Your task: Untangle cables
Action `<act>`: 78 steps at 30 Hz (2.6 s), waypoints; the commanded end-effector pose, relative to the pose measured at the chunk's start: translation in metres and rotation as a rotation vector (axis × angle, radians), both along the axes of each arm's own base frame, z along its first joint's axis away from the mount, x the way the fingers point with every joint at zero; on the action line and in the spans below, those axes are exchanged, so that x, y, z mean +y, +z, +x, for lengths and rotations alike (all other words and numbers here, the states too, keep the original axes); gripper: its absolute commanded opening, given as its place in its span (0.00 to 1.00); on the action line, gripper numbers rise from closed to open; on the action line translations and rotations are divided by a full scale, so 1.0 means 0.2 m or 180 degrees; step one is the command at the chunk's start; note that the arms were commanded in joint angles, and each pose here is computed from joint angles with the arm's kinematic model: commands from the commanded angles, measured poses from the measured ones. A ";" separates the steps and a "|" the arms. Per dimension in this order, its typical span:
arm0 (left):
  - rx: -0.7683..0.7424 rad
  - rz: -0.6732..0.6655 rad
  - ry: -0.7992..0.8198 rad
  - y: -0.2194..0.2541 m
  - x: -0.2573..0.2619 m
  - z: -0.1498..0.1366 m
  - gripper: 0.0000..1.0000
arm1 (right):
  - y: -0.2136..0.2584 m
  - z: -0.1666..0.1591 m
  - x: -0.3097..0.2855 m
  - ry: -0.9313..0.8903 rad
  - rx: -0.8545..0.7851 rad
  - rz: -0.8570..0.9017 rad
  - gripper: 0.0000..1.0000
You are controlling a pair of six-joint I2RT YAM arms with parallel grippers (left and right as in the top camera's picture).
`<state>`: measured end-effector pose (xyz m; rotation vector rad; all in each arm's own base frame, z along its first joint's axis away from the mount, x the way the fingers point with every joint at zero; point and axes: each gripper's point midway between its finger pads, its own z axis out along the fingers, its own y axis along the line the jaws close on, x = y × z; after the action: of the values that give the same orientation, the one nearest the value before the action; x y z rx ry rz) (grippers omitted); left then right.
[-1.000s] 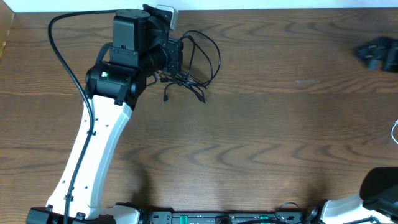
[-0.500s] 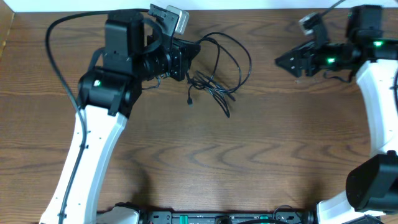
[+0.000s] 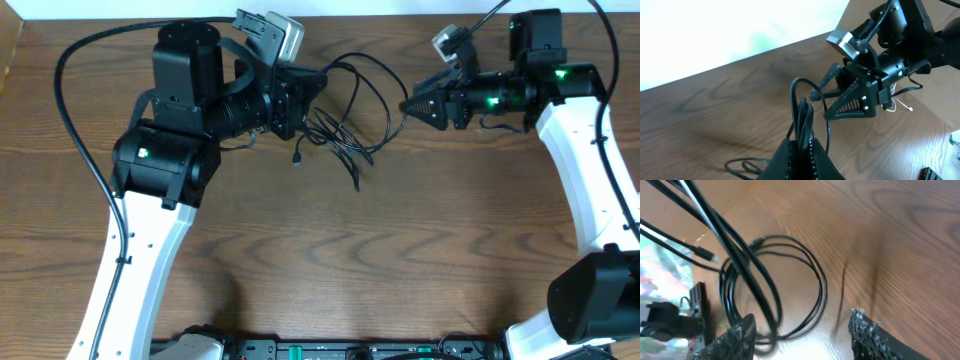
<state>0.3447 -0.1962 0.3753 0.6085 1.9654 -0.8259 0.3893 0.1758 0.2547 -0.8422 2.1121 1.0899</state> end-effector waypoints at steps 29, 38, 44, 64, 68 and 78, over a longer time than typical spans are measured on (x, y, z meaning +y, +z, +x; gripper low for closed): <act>-0.0121 0.0507 0.0908 -0.07 0.21 0.17 0.08 | -0.25 0.18 -0.47 -0.1453 0.0601 -0.0907 0.01; -0.0269 0.0980 0.1903 -0.08 0.51 0.28 0.08 | -0.38 0.15 -0.91 -0.2485 0.0963 -0.1696 0.01; -0.0250 0.1051 0.2371 -0.07 0.76 0.33 0.08 | -0.40 0.11 -1.24 -0.3303 0.1314 -0.1661 0.01; -0.0188 0.0834 0.3896 0.04 1.65 0.21 0.08 | -0.44 -0.25 -1.95 -0.4892 0.2100 -0.1485 0.01; -0.0139 0.0852 0.4039 0.03 1.74 0.17 0.08 | -0.44 -0.26 -1.96 -0.4909 0.2109 -0.1493 0.01; -0.0091 0.0603 0.3629 0.03 1.62 0.20 0.08 | -0.45 -0.25 -1.91 -0.4849 0.2133 -0.1515 0.01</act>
<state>0.3845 0.1442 0.3710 -0.4683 1.9699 0.1909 0.3412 -0.2079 0.1686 1.0729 2.5633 -0.0110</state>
